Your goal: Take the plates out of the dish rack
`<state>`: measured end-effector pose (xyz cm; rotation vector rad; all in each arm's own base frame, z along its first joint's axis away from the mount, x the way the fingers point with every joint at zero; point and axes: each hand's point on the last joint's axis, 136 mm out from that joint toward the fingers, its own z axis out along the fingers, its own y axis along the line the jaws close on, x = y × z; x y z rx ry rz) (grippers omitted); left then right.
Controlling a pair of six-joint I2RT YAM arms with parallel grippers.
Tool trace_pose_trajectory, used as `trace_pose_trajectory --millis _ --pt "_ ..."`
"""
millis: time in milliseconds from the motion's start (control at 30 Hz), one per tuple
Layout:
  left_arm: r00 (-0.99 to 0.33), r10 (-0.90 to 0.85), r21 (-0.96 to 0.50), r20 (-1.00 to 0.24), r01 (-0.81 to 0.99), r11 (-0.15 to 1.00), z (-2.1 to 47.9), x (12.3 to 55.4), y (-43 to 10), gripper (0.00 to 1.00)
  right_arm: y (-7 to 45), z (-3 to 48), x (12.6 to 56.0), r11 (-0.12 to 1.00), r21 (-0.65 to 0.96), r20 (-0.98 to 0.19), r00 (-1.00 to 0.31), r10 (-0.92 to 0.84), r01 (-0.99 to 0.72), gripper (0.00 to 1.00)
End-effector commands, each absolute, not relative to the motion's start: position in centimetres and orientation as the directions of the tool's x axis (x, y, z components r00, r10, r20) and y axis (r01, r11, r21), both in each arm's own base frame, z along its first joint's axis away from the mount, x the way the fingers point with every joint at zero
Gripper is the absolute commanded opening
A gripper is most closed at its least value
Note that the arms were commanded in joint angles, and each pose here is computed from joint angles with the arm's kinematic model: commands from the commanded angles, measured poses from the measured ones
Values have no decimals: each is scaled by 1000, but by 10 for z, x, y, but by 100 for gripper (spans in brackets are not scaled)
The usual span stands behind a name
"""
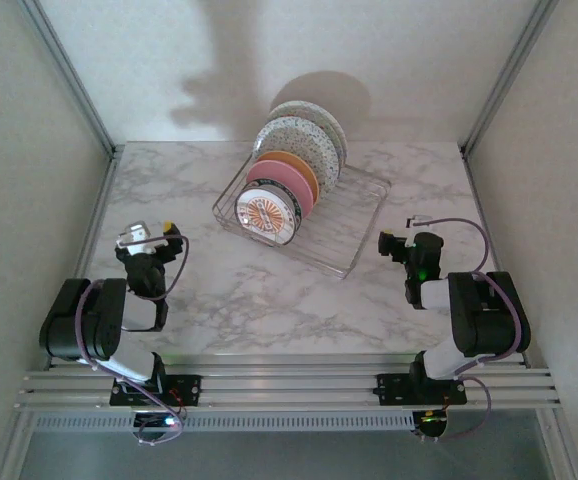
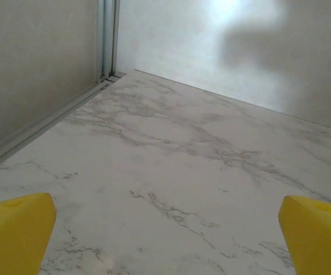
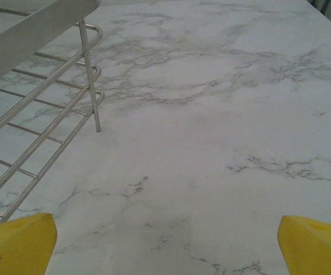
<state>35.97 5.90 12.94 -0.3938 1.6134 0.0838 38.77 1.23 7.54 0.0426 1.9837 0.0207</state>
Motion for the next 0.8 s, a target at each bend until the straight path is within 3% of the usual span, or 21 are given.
trace_pose_trajectory --millis 0,667,767 --pt "-21 -189 -175 -982 -290 941 134 364 58 99 12 85 394 999 21 -926 -376 29 26 99" --pt "-20 -189 -175 -982 -290 941 134 363 58 99 12 86 393 999 24 -928 -370 31 24 99" --pt "41 -203 -205 -978 -330 921 142 350 66 99 3 98 385 996 22 -948 -314 47 81 99"
